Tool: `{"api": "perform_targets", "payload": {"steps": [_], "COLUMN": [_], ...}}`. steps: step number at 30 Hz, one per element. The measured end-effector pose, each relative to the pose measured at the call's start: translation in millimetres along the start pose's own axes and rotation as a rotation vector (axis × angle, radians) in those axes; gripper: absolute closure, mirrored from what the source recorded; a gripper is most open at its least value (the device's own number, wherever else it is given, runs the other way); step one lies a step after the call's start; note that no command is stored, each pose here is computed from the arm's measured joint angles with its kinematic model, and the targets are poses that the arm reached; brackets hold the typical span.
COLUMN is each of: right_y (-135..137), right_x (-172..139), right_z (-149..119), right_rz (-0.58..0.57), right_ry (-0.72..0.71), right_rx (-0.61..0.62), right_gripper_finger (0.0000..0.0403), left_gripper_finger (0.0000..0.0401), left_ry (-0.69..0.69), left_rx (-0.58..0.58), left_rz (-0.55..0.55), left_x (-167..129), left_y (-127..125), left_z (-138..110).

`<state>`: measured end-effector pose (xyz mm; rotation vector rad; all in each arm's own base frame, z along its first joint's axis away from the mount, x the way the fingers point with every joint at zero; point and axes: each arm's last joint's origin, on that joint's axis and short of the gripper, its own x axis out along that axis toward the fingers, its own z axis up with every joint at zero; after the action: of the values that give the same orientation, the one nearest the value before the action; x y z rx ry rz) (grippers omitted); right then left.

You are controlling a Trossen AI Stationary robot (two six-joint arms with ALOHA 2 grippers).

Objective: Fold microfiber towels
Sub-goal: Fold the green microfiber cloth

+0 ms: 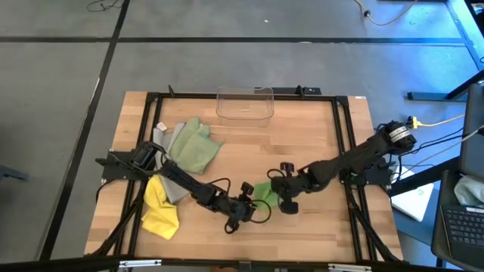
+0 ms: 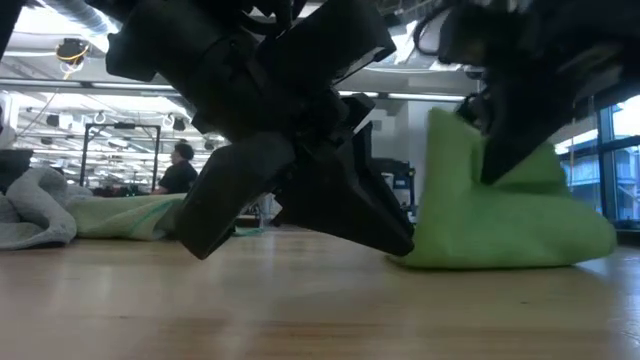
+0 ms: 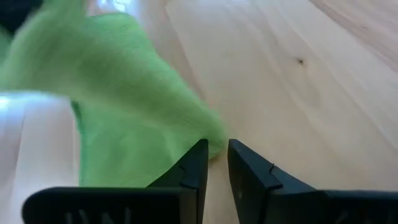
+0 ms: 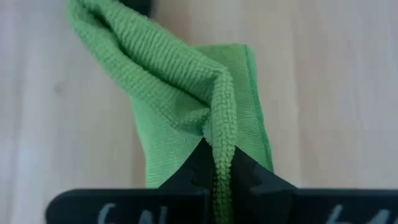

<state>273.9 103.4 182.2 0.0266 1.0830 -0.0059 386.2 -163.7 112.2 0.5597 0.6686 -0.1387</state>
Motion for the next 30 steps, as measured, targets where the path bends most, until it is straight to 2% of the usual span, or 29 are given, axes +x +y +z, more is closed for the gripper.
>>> {"api": "perform_targets", "payload": {"steps": [6, 15, 19, 24, 27, 30], "right_y": [-12.7, -39.8, -44.0, -42.9, -42.9, -42.9], "right_x": [8.6, 24.7, 28.2, 28.0, 28.0, 28.0], "right_z": [0.1, -14.6, -16.1, -12.9, -13.0, -13.0], "right_rz": [0.097, 0.07, 0.1, 0.111, 0.11, 0.112], "right_ry": [-0.003, 0.018, -0.005, -0.038, -0.037, -0.036], "right_rx": [0.022, 0.077, 0.093, 0.068, 0.068, 0.067], "right_gripper_finger": [0.0389, 0.0389, 0.0389, 0.0389, 0.0389, 0.0388], "left_gripper_finger": [0.0345, 0.0345, 0.0345, 0.0345, 0.0345, 0.0345], "left_ry": [-0.006, -0.079, -0.136, -0.137, -0.102, -0.093], "left_rx": [0.022, 0.02, 0.055, 0.076, 0.043, -0.004], "left_rz": [-0.009, -0.007, 0.01, 0.089, 0.143, 0.146], "left_x": [-2.2, -6.4, -7.2, -1.1, 6.0, 11.5], "left_y": [-5.4, -11.6, -10.1, 8.4, 28.1, 43.5], "left_z": [1.6, 13.8, 20.4, 19.1, 12.4, 6.6]}}
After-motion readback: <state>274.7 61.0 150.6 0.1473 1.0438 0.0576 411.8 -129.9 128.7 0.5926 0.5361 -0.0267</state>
